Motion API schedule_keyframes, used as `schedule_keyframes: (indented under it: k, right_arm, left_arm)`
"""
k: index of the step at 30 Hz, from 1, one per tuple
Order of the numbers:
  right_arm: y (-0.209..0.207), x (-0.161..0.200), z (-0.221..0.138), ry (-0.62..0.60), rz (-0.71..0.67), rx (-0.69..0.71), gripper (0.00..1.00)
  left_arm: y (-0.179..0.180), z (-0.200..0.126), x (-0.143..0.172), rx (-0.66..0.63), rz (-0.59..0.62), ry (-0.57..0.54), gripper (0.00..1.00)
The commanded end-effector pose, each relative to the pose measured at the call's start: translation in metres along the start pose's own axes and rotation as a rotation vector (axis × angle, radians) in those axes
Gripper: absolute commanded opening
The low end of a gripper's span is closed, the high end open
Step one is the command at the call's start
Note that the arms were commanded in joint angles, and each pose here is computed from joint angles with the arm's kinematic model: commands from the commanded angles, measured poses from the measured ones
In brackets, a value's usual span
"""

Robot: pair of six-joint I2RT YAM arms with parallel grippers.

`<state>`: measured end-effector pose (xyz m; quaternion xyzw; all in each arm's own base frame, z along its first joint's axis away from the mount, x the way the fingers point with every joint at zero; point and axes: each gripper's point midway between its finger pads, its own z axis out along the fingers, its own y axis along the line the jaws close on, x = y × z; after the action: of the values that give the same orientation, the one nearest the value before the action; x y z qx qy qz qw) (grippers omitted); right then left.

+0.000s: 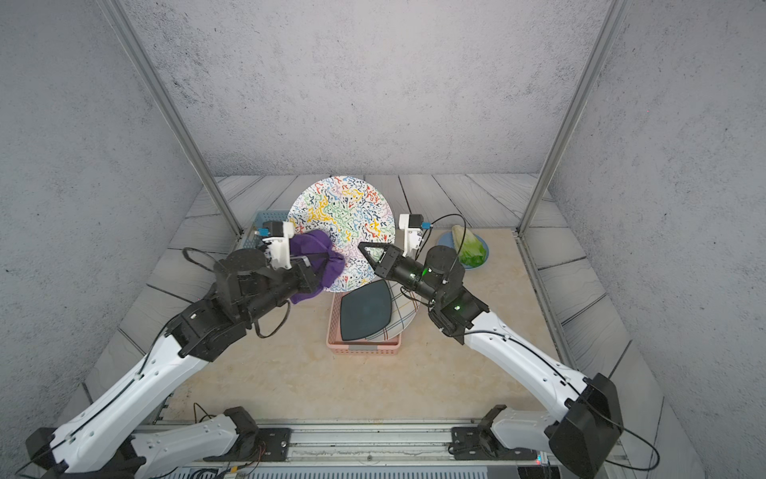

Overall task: Wipe the wet plate dry
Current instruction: Wipe the plate with towel.

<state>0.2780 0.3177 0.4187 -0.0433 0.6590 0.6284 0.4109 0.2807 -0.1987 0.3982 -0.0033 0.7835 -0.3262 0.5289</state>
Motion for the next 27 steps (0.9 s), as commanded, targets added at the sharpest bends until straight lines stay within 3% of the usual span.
schedule_keyframes:
  k: [1,5,10,13,16,18,21,24,27]
  right_arm:
    - [0.101,-0.006,-0.030,0.002,-0.102,-0.325,0.00]
    - [0.109,0.029,-0.032,0.112,-0.133,-0.370,0.00]
    - [0.116,0.063,-0.025,0.210,-0.159,-0.409,0.00]
    - [0.118,0.053,-0.027,0.156,-0.173,-0.399,0.00]
    - [0.108,0.044,-0.037,0.092,-0.194,-0.320,0.00]
    - [0.101,0.044,-0.042,0.087,-0.202,-0.276,0.00]
    - [0.098,0.049,-0.037,0.110,-0.206,-0.286,0.00]
    - [0.104,0.054,-0.027,0.147,-0.201,-0.328,0.00]
    - [0.107,0.054,-0.024,0.149,-0.185,-0.354,0.00]
  left_arm:
    - [0.061,-0.002,0.017,-0.221,0.047,0.078,0.00]
    - [0.060,-0.003,-0.009,-0.220,0.100,0.076,0.00]
    - [0.003,0.031,0.011,0.042,0.187,0.245,0.00]
    - [-0.003,0.043,0.020,0.038,0.210,0.264,0.00]
    - [0.017,0.040,-0.002,-0.057,0.230,0.207,0.00]
    - [0.009,0.038,-0.004,-0.021,0.270,0.221,0.00]
    - [-0.031,0.043,0.035,0.145,0.321,0.323,0.00]
    - [-0.065,0.049,0.083,0.202,0.426,0.401,0.00]
    - [-0.066,0.057,0.084,0.161,0.438,0.389,0.00]
